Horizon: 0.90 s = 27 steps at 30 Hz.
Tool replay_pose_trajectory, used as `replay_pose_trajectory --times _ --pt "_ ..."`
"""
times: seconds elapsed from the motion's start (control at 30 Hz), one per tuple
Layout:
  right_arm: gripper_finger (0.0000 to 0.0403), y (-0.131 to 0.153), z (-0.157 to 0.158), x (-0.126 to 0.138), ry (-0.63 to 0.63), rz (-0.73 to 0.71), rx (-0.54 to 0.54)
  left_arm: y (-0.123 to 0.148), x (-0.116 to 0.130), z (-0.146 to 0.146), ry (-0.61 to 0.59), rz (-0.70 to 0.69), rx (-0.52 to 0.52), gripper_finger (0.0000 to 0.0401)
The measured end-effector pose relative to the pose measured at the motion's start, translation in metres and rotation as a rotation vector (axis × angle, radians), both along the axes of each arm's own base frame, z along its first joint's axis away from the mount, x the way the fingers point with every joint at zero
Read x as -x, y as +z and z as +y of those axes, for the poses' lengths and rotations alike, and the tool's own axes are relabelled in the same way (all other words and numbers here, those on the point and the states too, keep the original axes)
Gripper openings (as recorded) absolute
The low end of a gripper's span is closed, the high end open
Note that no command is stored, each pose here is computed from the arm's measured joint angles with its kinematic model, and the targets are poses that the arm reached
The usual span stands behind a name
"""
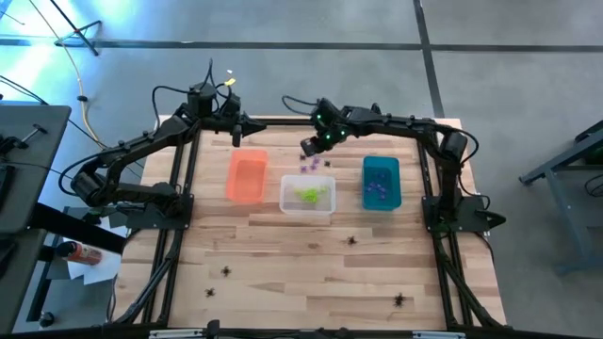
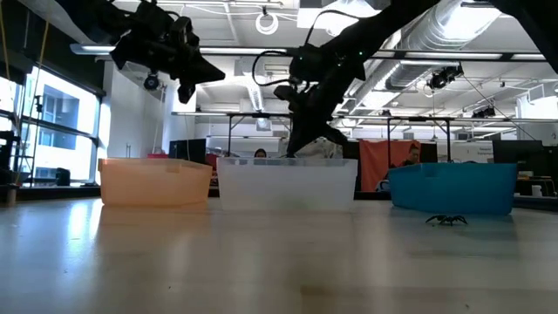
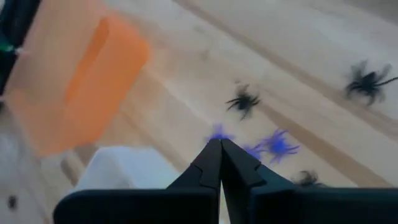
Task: Sort Halloween decoration
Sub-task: Put the purple spider toy into the blue bin
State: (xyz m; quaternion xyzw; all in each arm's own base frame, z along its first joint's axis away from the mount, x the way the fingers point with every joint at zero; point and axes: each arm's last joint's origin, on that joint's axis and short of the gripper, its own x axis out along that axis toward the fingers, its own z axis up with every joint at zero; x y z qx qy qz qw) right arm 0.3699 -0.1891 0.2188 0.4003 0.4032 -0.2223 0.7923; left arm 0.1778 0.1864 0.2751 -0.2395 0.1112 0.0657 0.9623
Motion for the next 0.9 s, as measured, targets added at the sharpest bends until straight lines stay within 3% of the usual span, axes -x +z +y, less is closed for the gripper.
replay_pose_trajectory --times 0.13,0.33,0.47,0.6,0.9 --pt "0.0035 -0.018 -0.009 0.001 -0.038 0.064 -0.012 -0.003 0.001 -0.001 -0.005 0.024 0.013 0.0000" --pt "0.0133 -0.058 -0.014 -0.005 -0.111 0.159 -0.088 -0.004 0.001 -0.001 -0.007 0.029 0.018 0.0000" --pt "0.0175 -0.066 -0.016 -0.005 -0.143 0.198 -0.036 -0.004 0.001 -0.001 -0.006 0.029 0.018 0.0000" --pt "0.0186 -0.066 -0.018 -0.005 -0.156 0.211 0.011 -0.004 0.001 -0.001 -0.007 0.029 0.017 0.0000" --pt "0.0188 -0.078 -0.013 -0.007 -0.137 0.239 -0.057 -0.004 0.001 -0.001 -0.006 0.029 0.016 0.0000"
